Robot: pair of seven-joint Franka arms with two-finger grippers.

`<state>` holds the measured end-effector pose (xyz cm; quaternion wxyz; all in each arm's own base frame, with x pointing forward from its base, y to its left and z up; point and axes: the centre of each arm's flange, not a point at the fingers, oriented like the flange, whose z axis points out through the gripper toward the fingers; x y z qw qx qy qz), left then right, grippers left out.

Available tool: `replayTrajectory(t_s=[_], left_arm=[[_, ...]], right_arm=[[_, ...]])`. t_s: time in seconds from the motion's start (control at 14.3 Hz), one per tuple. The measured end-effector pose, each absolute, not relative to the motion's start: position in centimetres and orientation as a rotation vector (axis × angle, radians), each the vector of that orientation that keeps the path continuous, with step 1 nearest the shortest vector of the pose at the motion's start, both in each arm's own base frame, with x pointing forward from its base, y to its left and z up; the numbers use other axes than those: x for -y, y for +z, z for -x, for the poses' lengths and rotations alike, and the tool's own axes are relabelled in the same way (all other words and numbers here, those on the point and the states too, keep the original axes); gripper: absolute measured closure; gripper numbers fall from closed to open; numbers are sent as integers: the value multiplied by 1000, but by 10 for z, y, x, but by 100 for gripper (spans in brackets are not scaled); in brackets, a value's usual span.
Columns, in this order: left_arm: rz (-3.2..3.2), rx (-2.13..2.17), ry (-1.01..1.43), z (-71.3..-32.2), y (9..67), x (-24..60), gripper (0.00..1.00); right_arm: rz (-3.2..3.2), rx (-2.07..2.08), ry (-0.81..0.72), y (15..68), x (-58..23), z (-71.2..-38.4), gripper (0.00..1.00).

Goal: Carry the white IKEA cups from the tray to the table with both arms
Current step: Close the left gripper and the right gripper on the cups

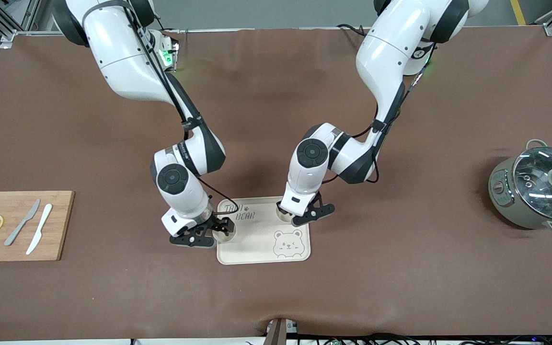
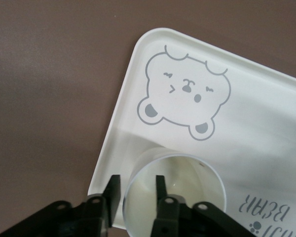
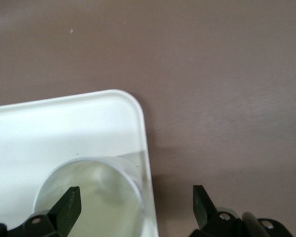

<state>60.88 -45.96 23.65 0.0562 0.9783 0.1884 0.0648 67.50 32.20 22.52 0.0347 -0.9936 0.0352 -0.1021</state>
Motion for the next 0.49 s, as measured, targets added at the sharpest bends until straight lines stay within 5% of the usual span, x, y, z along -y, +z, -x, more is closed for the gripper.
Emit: replayTrajectory(t_s=[0.21,0.35,0.49], left_arm=[[-2963,-582,205,-612,239,458,97],[-2957,-596,208,-613,241,457,97],[-2941,-621,220,-616,247,457,97]], right_arm=[[3046,-86,-336,211,-331,-672,0],[3047,-86,-339,211,-329,-672,0],[3048,-92,-347,213,-327,-675,17]])
